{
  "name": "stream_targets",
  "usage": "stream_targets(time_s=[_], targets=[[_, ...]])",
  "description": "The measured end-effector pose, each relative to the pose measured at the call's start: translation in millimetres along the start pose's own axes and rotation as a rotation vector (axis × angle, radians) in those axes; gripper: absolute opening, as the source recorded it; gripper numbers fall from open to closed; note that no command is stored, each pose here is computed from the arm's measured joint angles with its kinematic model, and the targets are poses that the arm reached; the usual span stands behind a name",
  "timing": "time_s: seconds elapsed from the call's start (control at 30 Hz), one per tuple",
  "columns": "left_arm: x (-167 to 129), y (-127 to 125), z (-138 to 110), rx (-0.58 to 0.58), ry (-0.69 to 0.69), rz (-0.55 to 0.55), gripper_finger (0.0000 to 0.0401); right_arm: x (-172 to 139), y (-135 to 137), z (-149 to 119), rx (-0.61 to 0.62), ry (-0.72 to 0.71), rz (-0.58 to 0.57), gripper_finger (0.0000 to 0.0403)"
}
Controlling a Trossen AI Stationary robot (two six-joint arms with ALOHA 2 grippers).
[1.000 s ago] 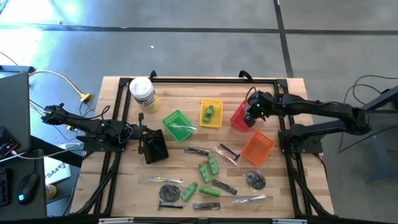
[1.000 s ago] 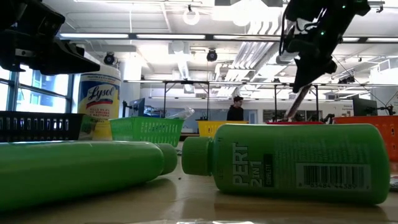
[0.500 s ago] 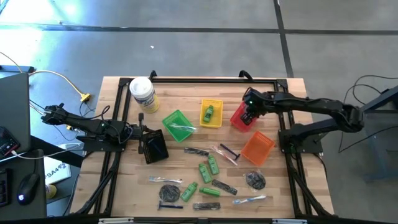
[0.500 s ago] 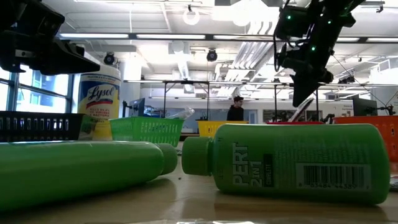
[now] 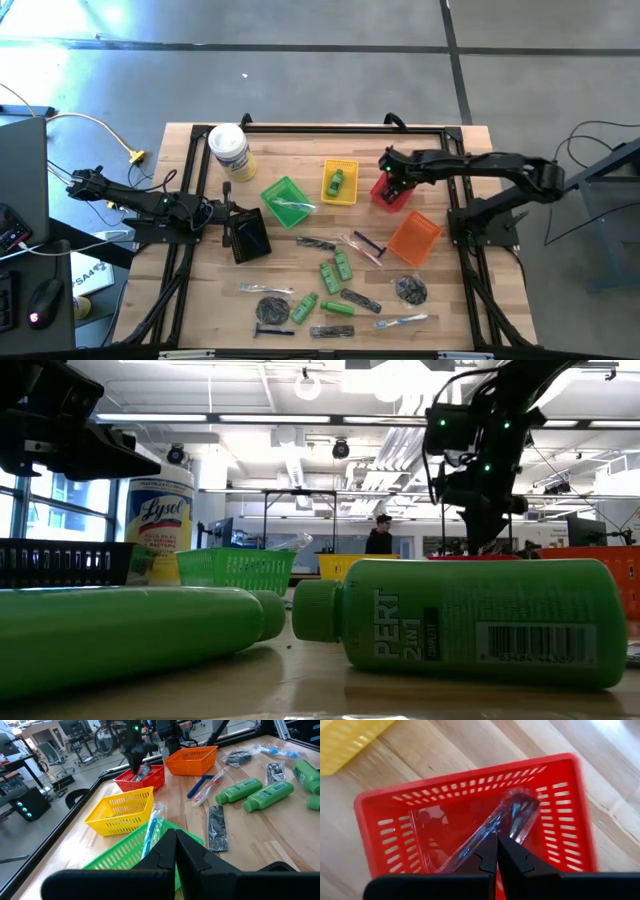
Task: Pick & Place Travel size toiletries
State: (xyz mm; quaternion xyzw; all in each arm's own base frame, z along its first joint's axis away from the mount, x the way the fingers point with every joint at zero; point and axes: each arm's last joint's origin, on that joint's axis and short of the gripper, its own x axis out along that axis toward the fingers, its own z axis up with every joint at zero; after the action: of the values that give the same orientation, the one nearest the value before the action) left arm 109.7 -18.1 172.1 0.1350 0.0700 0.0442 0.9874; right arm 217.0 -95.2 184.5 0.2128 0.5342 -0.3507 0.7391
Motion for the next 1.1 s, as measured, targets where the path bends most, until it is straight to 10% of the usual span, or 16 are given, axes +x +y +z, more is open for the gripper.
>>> stream_targets(time_s=[0.3,0.73,1.1], targets=[[0.0,0.0,-0.1,0.0,0.0,0.0,0.0,6.9,8.7,1.8,-0.02,0.033,0.12,0.0025],[0.0,0.0,0.0,0.0,0.0,-0.001,0.0,-21.4,6.5,0.5,0.026,-0.057,0.217,0.0236],[0.0,0.0,0.1,0.007,0.0,-0.001,0.0,-4.1,31.0,-10.2,-0.05,0.048,0.21,0.0239]])
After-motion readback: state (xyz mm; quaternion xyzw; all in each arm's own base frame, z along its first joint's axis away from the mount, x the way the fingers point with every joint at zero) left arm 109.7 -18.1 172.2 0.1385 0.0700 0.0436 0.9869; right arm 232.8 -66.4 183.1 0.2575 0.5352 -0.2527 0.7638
